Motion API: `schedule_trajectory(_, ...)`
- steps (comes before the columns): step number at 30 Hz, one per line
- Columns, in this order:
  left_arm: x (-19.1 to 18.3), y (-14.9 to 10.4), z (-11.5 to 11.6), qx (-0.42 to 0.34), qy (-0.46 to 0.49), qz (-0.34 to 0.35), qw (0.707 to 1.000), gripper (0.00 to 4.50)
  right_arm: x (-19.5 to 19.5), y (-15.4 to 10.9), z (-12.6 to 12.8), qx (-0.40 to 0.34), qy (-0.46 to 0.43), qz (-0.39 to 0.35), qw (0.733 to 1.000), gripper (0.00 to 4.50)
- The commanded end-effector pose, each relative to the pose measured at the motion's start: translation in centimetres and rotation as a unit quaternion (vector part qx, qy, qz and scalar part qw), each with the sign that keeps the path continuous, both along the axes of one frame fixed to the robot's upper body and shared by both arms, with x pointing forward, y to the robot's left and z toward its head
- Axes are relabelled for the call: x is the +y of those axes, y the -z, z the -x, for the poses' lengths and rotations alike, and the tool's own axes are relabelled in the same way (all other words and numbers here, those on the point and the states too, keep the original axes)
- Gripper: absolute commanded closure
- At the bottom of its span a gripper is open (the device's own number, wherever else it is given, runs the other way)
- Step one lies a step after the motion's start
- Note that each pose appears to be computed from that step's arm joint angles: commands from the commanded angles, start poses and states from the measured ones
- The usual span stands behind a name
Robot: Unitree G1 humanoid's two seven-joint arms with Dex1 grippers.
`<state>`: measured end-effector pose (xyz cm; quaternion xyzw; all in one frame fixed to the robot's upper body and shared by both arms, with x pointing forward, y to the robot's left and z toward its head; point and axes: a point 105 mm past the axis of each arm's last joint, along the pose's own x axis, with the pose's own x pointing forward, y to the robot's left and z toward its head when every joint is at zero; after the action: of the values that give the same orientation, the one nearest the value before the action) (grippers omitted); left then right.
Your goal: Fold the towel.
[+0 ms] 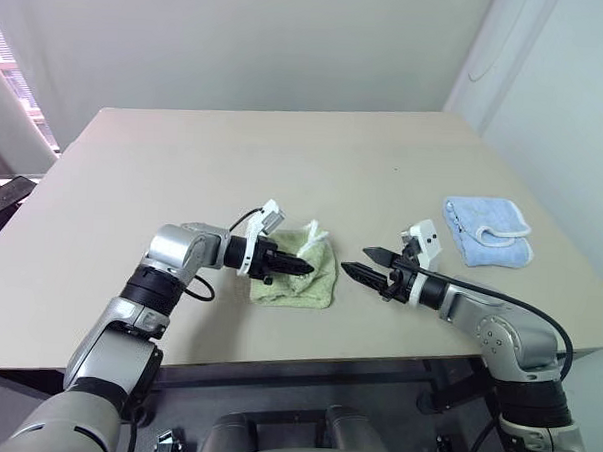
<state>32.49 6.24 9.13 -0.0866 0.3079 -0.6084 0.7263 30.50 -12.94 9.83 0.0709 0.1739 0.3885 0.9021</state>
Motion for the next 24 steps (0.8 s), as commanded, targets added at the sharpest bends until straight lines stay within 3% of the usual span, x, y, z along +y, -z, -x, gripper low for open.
schedule_trajectory(1, -0.2, -1.4, 0.2, -0.03, 0.018, 0.012, 0.999, 2.34, 0.1, -1.0, -0.4, -0.026, -0.003, 0.009, 1.0, 0.69)
schedule_trajectory(4, 0.1, -1.6, 0.4, -0.064, 0.025, -0.003, 0.998, 1.36, 0.2, -1.0, -0.6, -0.027, -0.005, 0.01, 1.0, 0.69)
schedule_trajectory(14, 0.5, -6.7, 1.8, -0.198, 0.014, 0.062, 0.978, 1.36, -0.2, -2.1, -1.7, -0.031, 0.005, -0.02, 0.999, 0.69)
schedule_trajectory(18, 1.8, -7.8, 0.5, -0.239, -0.039, 0.07, 0.968, 1.36, -0.4, -3.7, -2.1, -0.04, 0.003, -0.057, 0.998, 0.69)
schedule_trajectory(24, 6.5, -6.8, -3.0, -0.326, -0.134, -0.026, 0.936, 1.36, 2.2, -6.3, -2.2, -0.065, -0.06, -0.084, 0.993, 0.69)
